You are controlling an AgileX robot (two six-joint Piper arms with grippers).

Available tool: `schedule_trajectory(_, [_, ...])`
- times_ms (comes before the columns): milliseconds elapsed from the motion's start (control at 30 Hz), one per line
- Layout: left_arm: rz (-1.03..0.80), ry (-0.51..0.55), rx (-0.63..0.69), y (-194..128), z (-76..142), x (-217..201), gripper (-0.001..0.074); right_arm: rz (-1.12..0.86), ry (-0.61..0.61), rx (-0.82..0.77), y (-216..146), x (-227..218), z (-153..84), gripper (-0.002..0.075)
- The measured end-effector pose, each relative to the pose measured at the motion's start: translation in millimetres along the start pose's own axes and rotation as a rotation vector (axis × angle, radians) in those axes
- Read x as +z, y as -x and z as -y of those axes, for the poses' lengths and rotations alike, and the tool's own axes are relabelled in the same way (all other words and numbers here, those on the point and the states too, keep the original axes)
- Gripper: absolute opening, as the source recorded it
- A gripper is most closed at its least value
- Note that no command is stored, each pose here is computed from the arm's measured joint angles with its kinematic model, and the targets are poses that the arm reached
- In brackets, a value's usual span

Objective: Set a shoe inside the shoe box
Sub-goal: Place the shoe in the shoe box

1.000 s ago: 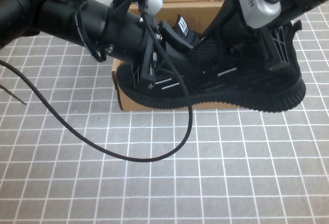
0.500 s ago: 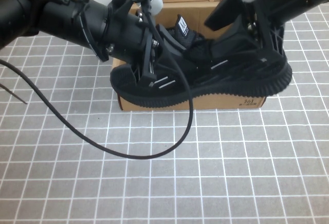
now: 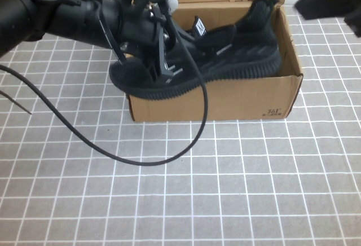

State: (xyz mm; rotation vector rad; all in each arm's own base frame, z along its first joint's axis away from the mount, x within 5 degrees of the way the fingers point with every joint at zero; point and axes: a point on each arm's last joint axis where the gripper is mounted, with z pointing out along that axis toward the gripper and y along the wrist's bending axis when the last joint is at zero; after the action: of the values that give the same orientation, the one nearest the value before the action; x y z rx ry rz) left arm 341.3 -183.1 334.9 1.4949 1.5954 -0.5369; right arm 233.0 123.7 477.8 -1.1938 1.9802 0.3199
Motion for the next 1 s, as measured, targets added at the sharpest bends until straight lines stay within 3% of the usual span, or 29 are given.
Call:
schedule_trajectory(133, [-0.002,0.070,0.095,1,-7,0,0.0021,-0.038,-0.037,0.075,-10,-5,-3,0.0043])
schedule_trajectory(233, [0.007,0.081,0.154,5,-13,1,0.0021,-0.064,-0.036,0.119,-22,-8,-11,0.0002])
schedule_trajectory(633, [0.059,-0.038,0.169,12,-53,37,0.0021,-0.118,-0.084,0.234,-81,-39,-55,-0.0014])
schedule_trajectory(1000, [0.009,-0.138,0.126,-24,-58,74,0.0021,-0.067,-0.114,0.225,-100,-59,-75,-0.0016])
